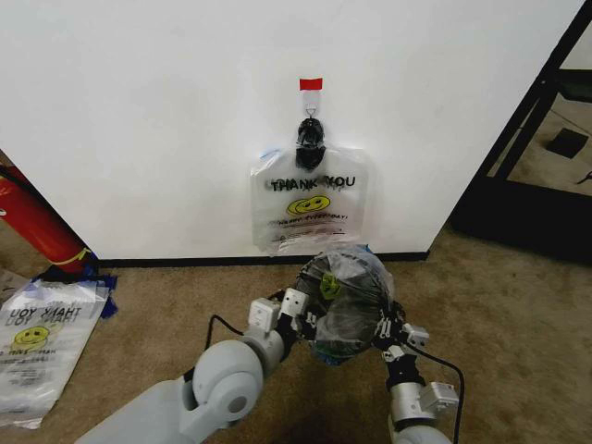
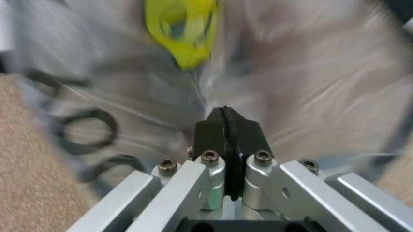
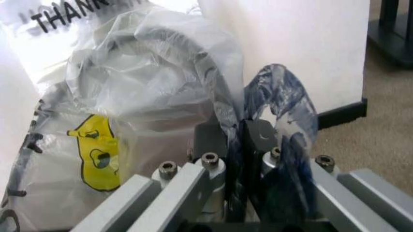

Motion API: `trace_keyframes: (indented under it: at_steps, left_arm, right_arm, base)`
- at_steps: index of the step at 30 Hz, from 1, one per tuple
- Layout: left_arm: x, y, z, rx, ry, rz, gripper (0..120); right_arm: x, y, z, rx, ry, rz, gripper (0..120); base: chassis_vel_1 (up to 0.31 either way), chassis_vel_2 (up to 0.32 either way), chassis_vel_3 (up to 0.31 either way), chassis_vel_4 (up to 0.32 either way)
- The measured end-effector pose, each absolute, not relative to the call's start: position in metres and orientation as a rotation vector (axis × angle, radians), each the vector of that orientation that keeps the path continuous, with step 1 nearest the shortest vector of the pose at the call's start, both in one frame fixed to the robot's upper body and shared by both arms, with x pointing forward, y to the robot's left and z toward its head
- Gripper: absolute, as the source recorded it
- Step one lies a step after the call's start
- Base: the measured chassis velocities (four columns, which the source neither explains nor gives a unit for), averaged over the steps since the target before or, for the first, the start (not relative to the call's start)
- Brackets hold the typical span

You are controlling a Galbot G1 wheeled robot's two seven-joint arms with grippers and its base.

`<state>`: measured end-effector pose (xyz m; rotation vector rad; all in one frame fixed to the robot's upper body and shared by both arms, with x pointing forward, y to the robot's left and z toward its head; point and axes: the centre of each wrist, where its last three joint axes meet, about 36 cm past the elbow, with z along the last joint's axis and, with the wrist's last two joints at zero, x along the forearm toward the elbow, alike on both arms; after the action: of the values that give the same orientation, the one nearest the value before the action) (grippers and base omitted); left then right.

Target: Pick up the garbage bag from the wall and place it over the trash bin.

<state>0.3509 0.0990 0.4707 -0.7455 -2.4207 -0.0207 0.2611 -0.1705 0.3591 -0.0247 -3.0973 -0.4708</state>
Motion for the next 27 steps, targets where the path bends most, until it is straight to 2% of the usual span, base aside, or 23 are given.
trace_keyframes:
  at_steps: [9,27]
  left_arm:
    - [0.372,0.092,0.441,-0.653,-2.435,-0.069,0]
    - [0.382,0.08,0.452,-0.67,-2.444,-0.102,0]
  right_arm:
    - [0.25,-0.17,0.358,0.013,-3.128,-0.395,1]
    - [0.253,-0.171,0.355,0.002,-3.106,-0.443,1]
  base:
    - [0.0,0.0,0.0,0.0]
    - [0.0,0.0,0.0,0.0]
